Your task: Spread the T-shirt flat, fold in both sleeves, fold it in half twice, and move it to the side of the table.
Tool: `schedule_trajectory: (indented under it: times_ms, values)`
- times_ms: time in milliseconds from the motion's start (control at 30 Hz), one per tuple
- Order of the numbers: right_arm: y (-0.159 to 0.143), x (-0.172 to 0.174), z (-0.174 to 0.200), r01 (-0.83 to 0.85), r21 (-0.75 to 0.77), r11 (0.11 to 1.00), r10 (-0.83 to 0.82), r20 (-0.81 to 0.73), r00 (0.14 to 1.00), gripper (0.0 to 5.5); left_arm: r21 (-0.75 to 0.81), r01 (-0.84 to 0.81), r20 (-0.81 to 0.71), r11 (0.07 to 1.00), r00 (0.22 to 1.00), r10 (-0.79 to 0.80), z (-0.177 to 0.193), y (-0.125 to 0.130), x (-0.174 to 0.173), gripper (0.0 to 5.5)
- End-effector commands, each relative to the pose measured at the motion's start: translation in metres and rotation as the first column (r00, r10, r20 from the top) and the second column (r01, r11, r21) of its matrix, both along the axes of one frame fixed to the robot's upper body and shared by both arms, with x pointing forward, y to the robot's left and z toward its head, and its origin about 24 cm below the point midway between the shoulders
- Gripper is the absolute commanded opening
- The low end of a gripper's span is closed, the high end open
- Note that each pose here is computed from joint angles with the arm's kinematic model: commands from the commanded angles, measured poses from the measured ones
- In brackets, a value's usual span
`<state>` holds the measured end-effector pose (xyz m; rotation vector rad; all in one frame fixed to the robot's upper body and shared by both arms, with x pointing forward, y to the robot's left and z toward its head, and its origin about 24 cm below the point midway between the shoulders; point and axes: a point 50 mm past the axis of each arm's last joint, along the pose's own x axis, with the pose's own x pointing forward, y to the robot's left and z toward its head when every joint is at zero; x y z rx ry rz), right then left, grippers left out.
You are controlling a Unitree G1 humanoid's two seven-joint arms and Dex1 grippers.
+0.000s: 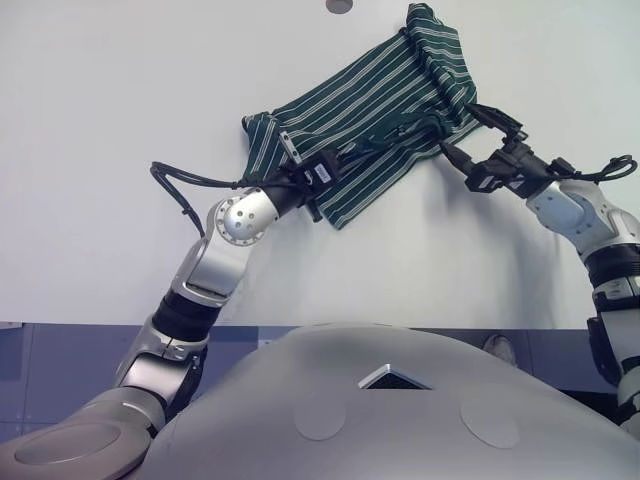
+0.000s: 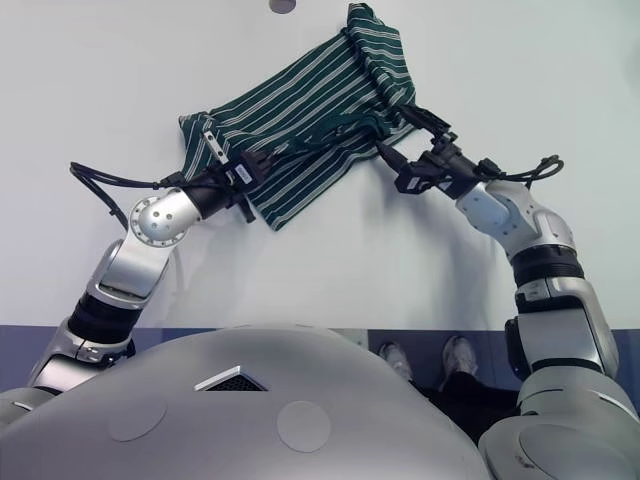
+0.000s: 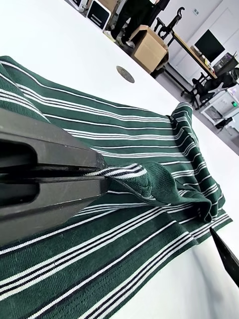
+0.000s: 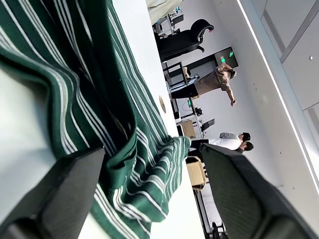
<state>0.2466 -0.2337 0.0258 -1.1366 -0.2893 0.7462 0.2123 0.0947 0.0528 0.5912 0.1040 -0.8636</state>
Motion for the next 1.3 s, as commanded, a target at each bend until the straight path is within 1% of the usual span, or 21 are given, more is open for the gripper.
schedule_trajectory:
  times_ms: [33,367,533,567,700,767,833,900,967,1133,1200,1300]
  values:
    - [-0.004,0.004,-0.011,0.073,-0.047,0.996,-0.074,-0.032,0.997,3.58,-0.002,-0.001,0.04,1.0,0.999,0.001,0.006,0.0,0.004,0.03]
    - [-0.001,0.017,-0.013,0.153,-0.045,0.987,-0.153,-0.006,0.988,3.58,-0.021,-0.008,0.059,1.0,0.998,0.009,0.008,-0.001,0.005,0.03]
    - [-0.004,0.018,-0.017,0.195,-0.048,0.98,-0.196,-0.02,0.98,2.58,-0.022,-0.012,0.067,1.0,0.998,0.013,0.009,-0.001,0.007,0.0]
    - [-0.004,0.018,-0.018,0.201,-0.044,0.979,-0.202,-0.021,0.979,2.5,-0.022,-0.013,0.068,1.0,0.998,0.014,0.009,-0.001,0.007,0.0]
    - [-0.003,0.023,-0.017,0.263,0.006,0.965,-0.263,-0.016,0.965,1.7,-0.025,-0.01,0.07,1.0,0.997,0.012,0.008,-0.002,0.007,0.0]
    - [-0.001,0.024,-0.019,0.265,0.004,0.964,-0.264,-0.023,0.964,1.23,-0.025,-0.007,0.071,1.0,0.997,0.009,0.008,-0.002,0.007,0.0]
    - [0.001,0.024,-0.02,0.259,0.0,0.966,-0.259,-0.03,0.965,0.88,-0.026,-0.008,0.073,1.0,0.997,0.01,0.009,-0.003,0.008,0.0]
    - [0.004,0.025,-0.021,0.251,-0.001,0.968,-0.251,-0.033,0.967,0.36,-0.028,-0.008,0.074,1.0,0.997,0.01,0.009,-0.003,0.008,0.0]
    - [0.006,0.025,-0.021,0.244,0.0,0.97,-0.244,-0.034,0.969,0.01,-0.03,-0.01,0.075,0.999,0.997,0.012,0.008,-0.003,0.008,0.0]
    - [0.006,0.025,-0.019,0.235,0.013,0.972,-0.234,-0.03,0.972,0.01,-0.032,-0.03,0.086,0.999,0.996,0.033,0.01,-0.001,0.01,0.0]
    - [0.008,0.029,-0.012,0.244,0.075,0.967,-0.243,-0.015,0.97,0.01,-0.046,-0.075,0.114,0.996,0.99,0.08,0.014,0.002,0.015,0.0]
    - [0.015,0.044,0.015,0.249,0.208,0.946,-0.267,0.061,0.962,0.01,-0.082,-0.169,0.201,0.982,0.963,0.183,0.031,0.014,0.031,0.0]
